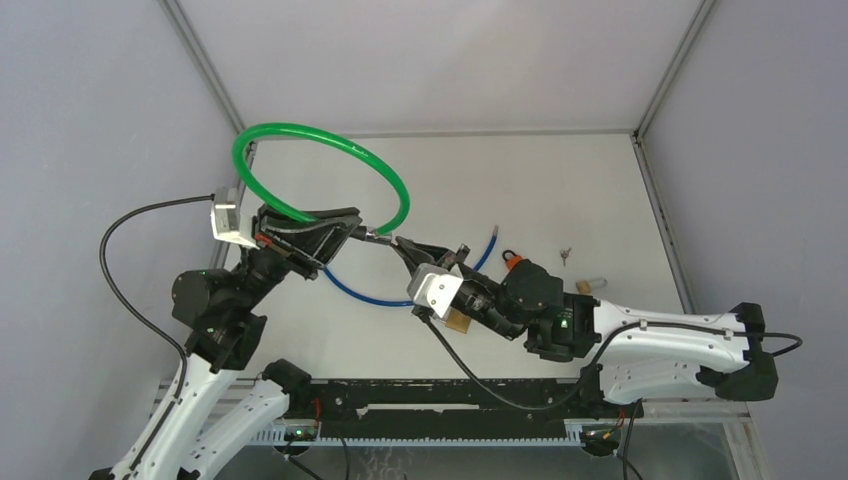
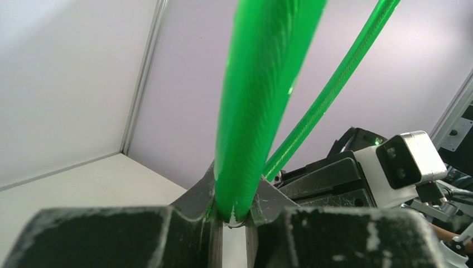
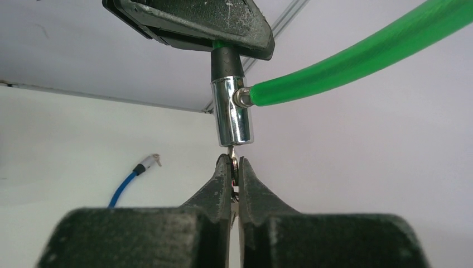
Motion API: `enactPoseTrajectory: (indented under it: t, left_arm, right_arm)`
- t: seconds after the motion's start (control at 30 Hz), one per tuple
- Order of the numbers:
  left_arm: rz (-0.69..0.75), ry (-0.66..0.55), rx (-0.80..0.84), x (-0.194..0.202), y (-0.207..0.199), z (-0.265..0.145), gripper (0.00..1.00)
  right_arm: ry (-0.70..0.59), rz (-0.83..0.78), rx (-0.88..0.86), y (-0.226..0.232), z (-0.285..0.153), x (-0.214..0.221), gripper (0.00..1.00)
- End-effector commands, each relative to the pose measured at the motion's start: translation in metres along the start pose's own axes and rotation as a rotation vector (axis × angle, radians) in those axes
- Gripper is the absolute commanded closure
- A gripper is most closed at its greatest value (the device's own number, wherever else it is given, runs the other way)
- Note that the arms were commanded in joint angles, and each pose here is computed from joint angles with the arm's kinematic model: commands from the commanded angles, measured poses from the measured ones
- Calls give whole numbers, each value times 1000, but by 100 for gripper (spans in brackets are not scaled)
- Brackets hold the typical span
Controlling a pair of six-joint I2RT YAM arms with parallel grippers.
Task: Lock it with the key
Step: Lock the lock.
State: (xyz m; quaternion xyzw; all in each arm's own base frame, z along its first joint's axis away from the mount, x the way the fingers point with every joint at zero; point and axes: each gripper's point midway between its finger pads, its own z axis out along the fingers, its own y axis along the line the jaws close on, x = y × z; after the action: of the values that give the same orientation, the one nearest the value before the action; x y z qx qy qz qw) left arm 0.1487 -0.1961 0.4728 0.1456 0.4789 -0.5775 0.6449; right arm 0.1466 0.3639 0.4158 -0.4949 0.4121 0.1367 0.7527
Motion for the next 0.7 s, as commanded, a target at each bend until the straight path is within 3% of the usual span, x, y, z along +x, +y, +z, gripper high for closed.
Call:
enactPoseTrajectory:
  t: [0.0, 0.1, 0.2, 0.23, 0.47, 0.67]
  left_arm:
    - [-35, 43, 41, 9, -8, 0, 100]
    - [-16, 37, 46, 6, -10, 0, 100]
    - [7, 33, 64, 3, -14, -1, 100]
    - [13, 32, 70, 3, -16, -1, 100]
    - [17, 34, 69, 4, -14, -1, 100]
    - [20, 39, 72, 5, -15, -1, 100]
  right_arm:
    - [-87, 75, 44, -29, -9, -30, 88]
    - [-74, 95, -17, -22, -15, -24, 48]
    - [-53, 187, -61, -26, -28, -15, 17]
    - [-61, 249, -93, -25, -32, -14, 11]
    - [-67, 543, -368, -3, -49, -2, 9]
    - [-128, 691, -461, 1, -36, -10, 21]
